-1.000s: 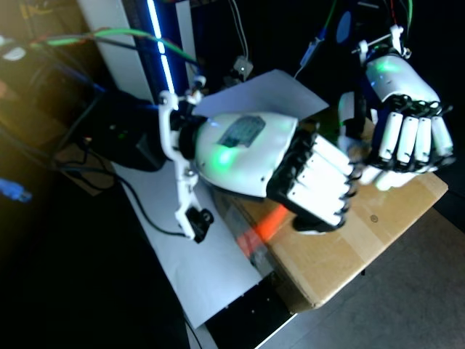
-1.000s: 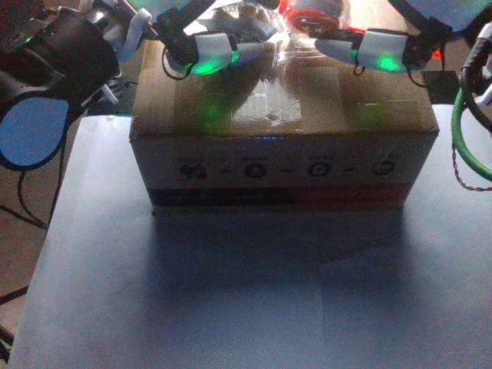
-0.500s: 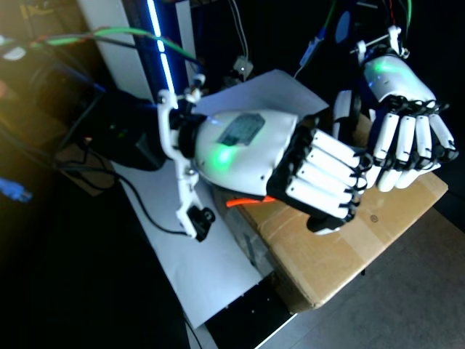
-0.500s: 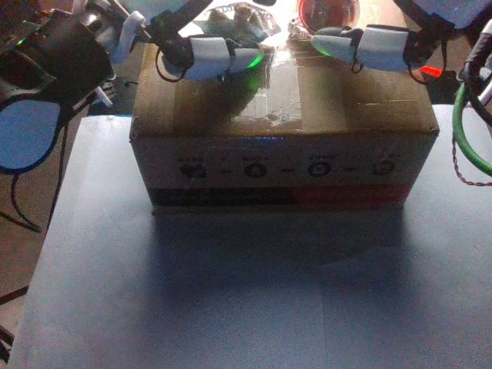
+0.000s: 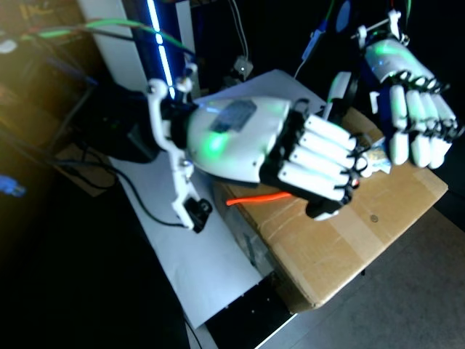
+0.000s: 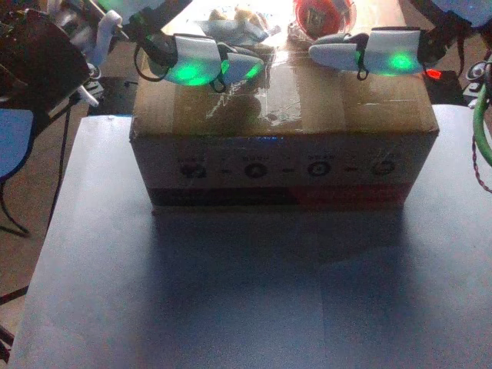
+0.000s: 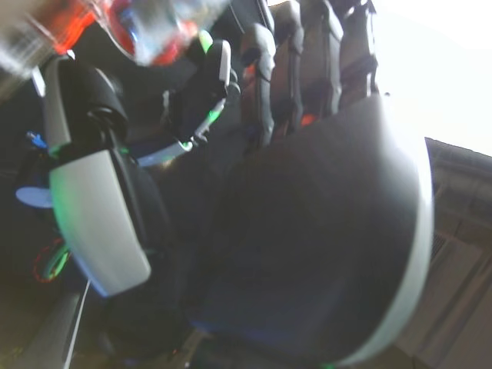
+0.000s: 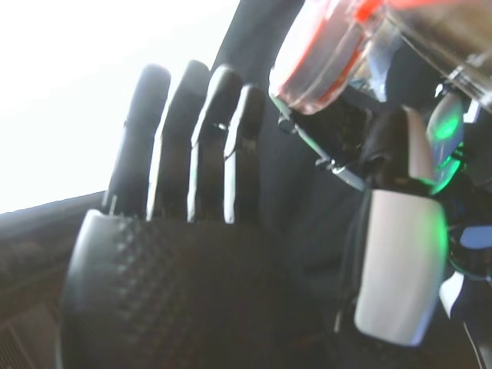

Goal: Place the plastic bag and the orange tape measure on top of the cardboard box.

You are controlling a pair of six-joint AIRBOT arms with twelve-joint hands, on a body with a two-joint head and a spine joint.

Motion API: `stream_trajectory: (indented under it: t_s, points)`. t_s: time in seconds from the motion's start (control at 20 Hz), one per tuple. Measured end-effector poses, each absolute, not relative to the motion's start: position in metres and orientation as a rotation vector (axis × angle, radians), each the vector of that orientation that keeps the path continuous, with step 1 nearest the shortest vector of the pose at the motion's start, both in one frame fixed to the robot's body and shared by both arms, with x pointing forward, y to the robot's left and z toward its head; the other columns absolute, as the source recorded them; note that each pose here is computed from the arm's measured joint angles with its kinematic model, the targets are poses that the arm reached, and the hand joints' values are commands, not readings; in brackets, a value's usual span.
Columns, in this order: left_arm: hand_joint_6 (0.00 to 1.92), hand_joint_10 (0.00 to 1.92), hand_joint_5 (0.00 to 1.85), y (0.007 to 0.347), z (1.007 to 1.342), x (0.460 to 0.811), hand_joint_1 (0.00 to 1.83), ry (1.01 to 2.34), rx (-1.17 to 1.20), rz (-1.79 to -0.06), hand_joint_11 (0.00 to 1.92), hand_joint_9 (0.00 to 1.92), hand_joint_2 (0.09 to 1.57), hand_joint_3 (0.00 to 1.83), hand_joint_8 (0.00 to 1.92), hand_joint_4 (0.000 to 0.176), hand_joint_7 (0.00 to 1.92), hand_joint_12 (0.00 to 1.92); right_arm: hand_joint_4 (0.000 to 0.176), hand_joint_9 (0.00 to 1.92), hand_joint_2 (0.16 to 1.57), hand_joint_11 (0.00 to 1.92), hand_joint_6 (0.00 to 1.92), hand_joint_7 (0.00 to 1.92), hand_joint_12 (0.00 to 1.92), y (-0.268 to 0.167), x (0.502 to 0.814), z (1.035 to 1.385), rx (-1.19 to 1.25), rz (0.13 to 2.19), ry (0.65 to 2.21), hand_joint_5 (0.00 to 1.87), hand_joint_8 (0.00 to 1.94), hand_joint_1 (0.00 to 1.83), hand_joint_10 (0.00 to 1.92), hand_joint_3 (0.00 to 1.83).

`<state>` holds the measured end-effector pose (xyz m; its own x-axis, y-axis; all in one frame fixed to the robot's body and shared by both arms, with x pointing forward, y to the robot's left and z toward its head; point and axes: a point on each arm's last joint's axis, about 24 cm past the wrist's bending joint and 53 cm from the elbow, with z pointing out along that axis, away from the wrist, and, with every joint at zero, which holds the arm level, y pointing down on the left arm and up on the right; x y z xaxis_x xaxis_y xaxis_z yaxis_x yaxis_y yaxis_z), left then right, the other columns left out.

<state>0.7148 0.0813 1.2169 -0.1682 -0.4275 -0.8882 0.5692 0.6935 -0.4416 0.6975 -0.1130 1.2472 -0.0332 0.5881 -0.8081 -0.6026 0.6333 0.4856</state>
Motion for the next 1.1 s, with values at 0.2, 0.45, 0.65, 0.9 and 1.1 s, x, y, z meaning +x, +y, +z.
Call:
stream_trajectory:
  t_s: [0.2,0.45,0.65,0.9,1.1]
  points:
    - [0.00,0.05,0.26,0.082,1.221,0.710,0.85,1.491,0.124,-0.891,0.00,0.14,0.93,0.00,0.00,0.000,0.17,1.02,0.000,0.37,0.91,0.25,0.70,0.36,1.61,-0.116,0.695,1.250,-0.013,0.956,1.285,0.34,1.08,0.70,1.24,0.00]
    - [0.00,0.07,0.27,0.095,1.245,0.699,0.78,1.417,0.110,-0.902,0.00,0.23,0.93,0.00,0.01,0.037,0.26,1.16,0.000,0.33,0.91,0.24,0.88,0.31,1.69,-0.124,0.678,1.272,-0.015,0.974,1.217,0.31,1.21,0.71,1.34,0.00]
    - [0.00,0.07,0.26,0.110,1.276,0.683,0.80,1.310,0.096,-0.921,0.00,0.20,0.96,0.00,0.01,0.033,0.22,1.28,0.000,0.28,0.88,0.14,0.72,0.30,1.63,-0.127,0.658,1.295,-0.033,1.001,1.137,0.26,1.07,0.70,1.27,0.00]
    - [0.01,0.16,0.33,0.145,1.307,0.657,0.85,1.186,0.074,-0.904,0.00,0.20,0.91,0.00,0.01,0.026,0.28,1.42,0.000,0.38,0.87,0.32,0.52,0.38,1.65,-0.158,0.626,1.327,-0.024,0.989,1.025,0.39,0.93,0.87,1.16,0.00]
    - [0.02,0.19,0.37,0.158,1.309,0.636,0.98,1.168,0.083,-0.894,0.00,0.27,0.93,0.00,0.02,0.000,0.36,1.33,0.000,0.39,0.93,0.23,0.34,0.42,1.54,-0.164,0.607,1.326,-0.027,0.995,1.030,0.43,0.89,1.12,1.12,0.01]
